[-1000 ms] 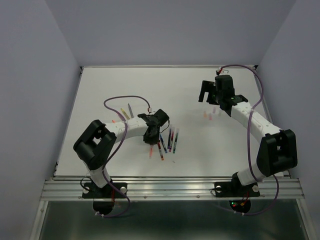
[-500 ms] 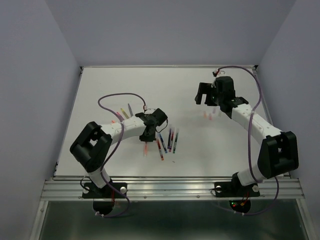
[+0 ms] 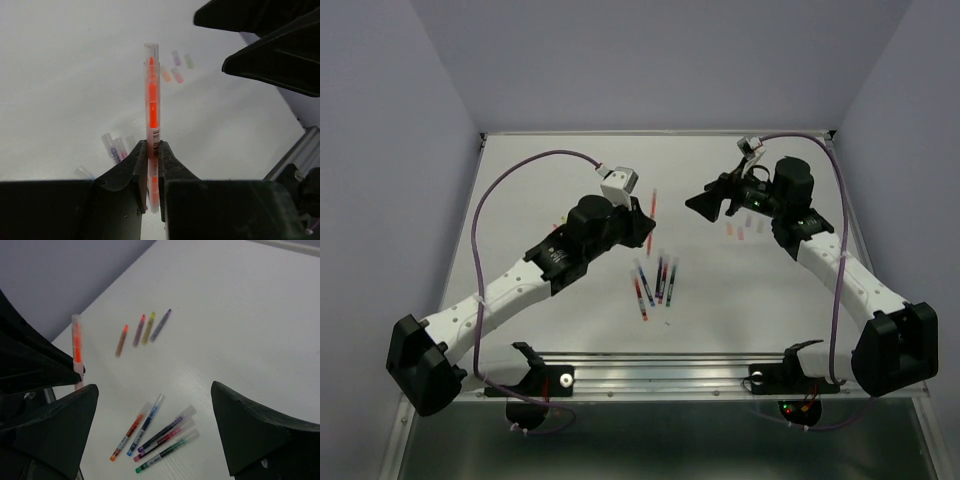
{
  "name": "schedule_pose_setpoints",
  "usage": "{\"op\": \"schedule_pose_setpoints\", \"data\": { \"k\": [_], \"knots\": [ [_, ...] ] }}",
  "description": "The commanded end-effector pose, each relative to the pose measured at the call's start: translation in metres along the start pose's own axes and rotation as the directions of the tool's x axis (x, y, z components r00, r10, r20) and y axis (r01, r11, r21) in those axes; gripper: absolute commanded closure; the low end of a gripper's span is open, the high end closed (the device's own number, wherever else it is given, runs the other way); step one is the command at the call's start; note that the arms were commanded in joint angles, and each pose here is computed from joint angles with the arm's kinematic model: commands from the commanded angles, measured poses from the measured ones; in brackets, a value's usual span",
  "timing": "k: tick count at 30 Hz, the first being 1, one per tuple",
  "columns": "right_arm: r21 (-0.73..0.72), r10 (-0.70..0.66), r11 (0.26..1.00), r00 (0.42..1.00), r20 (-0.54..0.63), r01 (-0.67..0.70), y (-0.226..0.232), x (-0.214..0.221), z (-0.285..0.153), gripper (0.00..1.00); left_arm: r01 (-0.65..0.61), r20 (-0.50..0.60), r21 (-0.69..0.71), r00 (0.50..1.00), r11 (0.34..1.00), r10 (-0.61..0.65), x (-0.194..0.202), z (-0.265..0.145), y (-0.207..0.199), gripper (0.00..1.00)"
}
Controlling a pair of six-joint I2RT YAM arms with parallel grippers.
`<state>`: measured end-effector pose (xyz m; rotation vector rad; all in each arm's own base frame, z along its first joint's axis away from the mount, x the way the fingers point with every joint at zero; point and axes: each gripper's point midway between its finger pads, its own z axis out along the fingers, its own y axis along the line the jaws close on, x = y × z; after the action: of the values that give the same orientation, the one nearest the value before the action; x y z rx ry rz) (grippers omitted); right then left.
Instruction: Open the pen caps
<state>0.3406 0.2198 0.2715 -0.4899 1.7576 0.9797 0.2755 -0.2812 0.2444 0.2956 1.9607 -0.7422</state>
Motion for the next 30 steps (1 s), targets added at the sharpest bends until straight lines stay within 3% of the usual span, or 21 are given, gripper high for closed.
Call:
{"op": "schedule_pose_setpoints", "data": {
  "k": [1,10,21,24,27,30],
  "knots": [
    [-0.304,-0.034,0.951,0.997,0.074,0.055,0.058,-0.024,-0.005,0.00,-0.076,0.125,0.273,0.991,0.959,0.043,-0.019,-0.005,-0.046,1.00],
    [-0.469,0.123,0.880,0.989,0.081,-0.071,0.077,-0.026,-0.005,0.02,-0.079,0.109,0.295,0.993,0.952,0.048,-0.018,0.004,-0.052,1.00],
    [-0.491,0.149,0.866,0.986,0.068,-0.097,0.086,-0.021,0.008,0.21,-0.064,0.095,0.318,0.995,0.946,0.035,-0.017,0.013,-0.057,1.00],
    [-0.488,0.152,0.867,0.986,0.066,-0.101,0.088,-0.021,0.011,0.31,-0.060,0.092,0.322,0.995,0.945,0.032,-0.017,0.013,-0.058,1.00],
    [-0.484,0.157,0.868,0.986,0.048,-0.115,0.088,-0.017,0.015,0.33,-0.062,0.103,0.330,0.994,0.942,0.029,-0.019,0.012,-0.060,1.00],
    [-0.474,0.157,0.872,0.987,0.041,-0.119,0.087,-0.014,0.019,0.44,-0.055,0.102,0.336,0.995,0.940,0.022,-0.018,0.013,-0.061,1.00]
  ]
}}
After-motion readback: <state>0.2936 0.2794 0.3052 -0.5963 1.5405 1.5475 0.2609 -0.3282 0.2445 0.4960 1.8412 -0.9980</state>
